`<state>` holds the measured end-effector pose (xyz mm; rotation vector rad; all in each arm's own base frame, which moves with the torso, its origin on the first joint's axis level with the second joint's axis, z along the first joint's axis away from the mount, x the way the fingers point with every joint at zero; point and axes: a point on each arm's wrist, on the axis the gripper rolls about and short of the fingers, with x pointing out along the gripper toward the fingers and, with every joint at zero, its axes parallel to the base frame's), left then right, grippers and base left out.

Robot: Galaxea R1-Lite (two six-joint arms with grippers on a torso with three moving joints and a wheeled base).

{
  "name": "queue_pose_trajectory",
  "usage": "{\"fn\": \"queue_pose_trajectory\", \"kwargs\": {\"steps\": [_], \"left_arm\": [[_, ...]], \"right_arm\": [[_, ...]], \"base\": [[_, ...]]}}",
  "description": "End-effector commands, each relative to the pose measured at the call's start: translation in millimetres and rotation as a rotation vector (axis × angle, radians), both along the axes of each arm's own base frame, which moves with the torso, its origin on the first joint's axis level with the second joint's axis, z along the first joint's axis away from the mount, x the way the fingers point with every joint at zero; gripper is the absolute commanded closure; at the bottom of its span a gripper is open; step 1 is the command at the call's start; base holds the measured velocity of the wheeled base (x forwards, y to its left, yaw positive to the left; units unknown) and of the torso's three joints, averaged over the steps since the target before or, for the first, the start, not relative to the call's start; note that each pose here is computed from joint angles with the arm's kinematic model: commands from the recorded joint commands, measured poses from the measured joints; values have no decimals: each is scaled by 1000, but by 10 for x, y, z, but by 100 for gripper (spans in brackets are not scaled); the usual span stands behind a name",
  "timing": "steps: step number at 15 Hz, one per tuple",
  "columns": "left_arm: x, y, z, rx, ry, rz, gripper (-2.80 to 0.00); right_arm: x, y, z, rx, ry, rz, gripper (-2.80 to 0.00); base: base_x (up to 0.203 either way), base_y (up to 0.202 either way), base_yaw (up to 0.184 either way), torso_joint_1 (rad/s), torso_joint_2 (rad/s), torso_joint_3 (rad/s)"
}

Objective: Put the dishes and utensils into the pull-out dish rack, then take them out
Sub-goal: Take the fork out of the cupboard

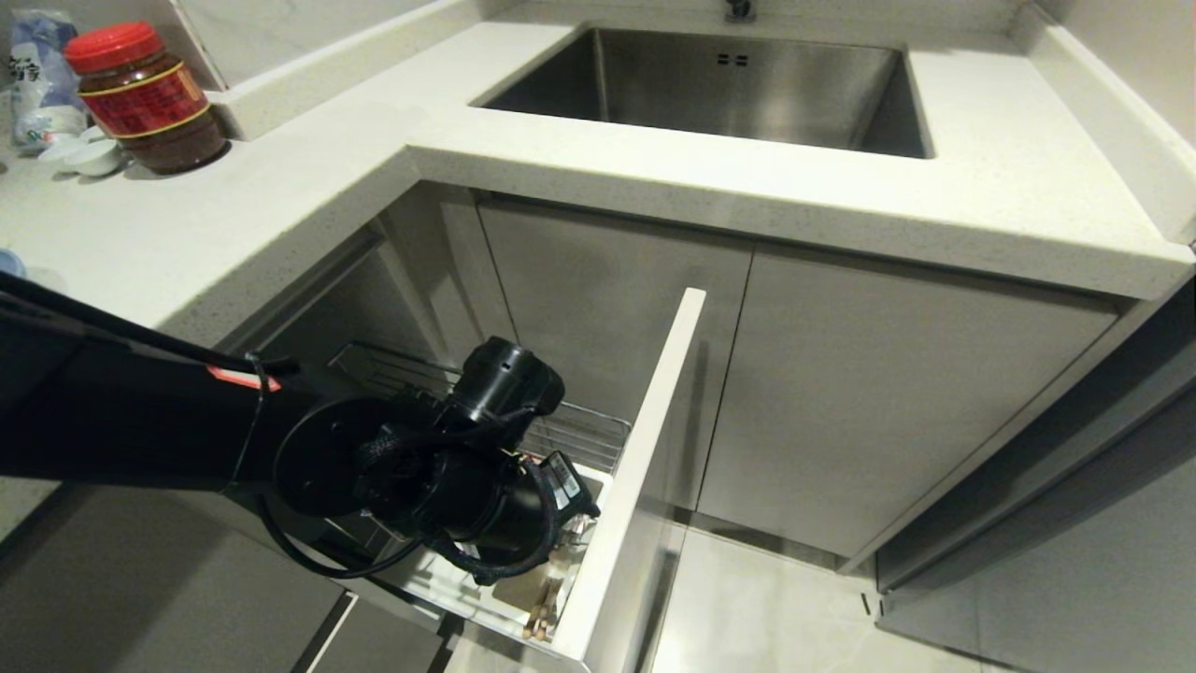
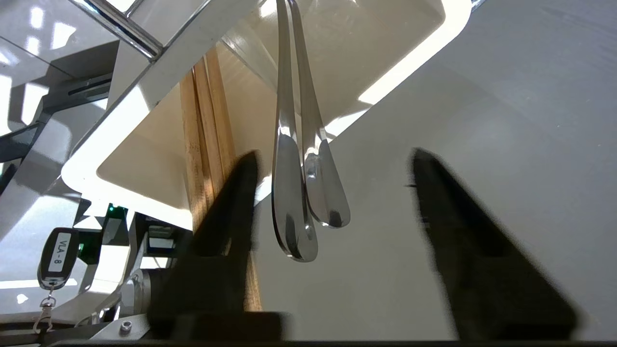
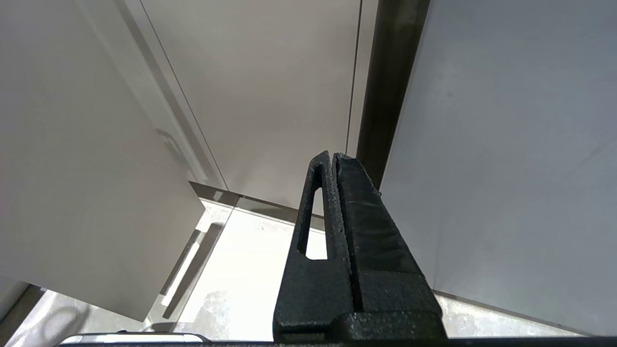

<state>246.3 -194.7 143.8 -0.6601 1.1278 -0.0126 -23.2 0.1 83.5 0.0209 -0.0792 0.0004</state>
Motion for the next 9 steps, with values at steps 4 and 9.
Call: {"fn": "queue_pose_trajectory", "kwargs": {"steps": [4, 9], "left_arm": [[-16, -4, 12, -2, -2, 1, 0], [-35, 18, 145, -16, -46, -9, 0]], "right_arm": [[20, 0, -71, 0, 24, 0, 0], [20, 0, -72, 0, 24, 0, 0]], "base": [[0, 0, 0, 0, 0, 0], [0, 0, 0, 0, 0, 0]]}}
